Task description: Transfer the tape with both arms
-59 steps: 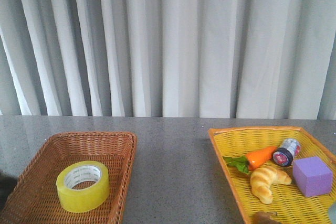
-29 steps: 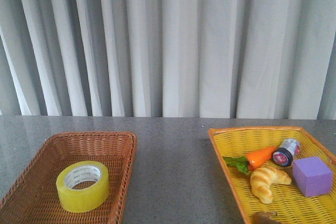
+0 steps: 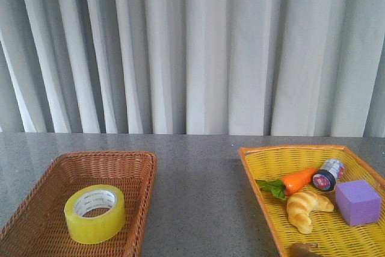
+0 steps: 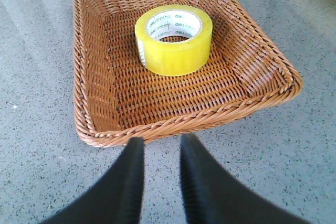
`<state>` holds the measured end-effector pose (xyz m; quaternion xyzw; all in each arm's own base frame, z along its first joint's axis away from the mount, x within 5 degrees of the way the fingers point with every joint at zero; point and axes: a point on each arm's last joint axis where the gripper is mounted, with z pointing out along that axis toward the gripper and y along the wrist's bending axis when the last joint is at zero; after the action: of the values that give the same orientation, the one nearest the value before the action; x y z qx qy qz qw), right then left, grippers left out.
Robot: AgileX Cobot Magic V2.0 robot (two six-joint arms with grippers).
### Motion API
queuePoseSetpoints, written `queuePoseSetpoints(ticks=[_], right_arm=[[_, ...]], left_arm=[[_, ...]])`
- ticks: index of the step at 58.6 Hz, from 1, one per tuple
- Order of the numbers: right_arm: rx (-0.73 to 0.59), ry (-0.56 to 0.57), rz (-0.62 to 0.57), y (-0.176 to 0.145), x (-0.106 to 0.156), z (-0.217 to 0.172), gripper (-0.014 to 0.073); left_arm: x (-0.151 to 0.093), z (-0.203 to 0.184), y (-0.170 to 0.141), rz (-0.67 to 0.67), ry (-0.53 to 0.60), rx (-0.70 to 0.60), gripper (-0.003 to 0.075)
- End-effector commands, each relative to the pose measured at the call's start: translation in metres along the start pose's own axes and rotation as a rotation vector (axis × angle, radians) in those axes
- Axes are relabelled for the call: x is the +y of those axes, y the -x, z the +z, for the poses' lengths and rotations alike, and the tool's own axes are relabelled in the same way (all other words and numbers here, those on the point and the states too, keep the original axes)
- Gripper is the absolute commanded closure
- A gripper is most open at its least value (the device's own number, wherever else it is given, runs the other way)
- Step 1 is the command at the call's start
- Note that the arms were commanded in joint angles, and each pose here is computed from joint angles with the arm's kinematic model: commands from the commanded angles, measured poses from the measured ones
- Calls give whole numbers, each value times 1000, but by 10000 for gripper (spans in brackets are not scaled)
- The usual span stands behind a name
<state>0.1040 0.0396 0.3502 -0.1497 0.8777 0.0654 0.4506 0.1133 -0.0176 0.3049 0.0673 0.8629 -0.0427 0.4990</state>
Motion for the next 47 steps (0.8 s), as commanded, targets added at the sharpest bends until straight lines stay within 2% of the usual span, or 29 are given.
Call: queuePoseSetpoints(ticks=[1, 7, 37, 47], right_arm=[[-82, -11, -16, 12, -2, -5, 536], [-82, -11, -16, 12, -2, -5, 606], [-78, -11, -13, 12, -2, -5, 602], [-75, -10, -11, 11, -1, -5, 602]], left_arm=[[0, -4, 14, -20, -2, -104, 711], [0, -4, 15, -20, -2, -108, 727], [0, -4, 13, -19, -2, -96, 727], [1, -14, -11, 6, 17, -156, 727]])
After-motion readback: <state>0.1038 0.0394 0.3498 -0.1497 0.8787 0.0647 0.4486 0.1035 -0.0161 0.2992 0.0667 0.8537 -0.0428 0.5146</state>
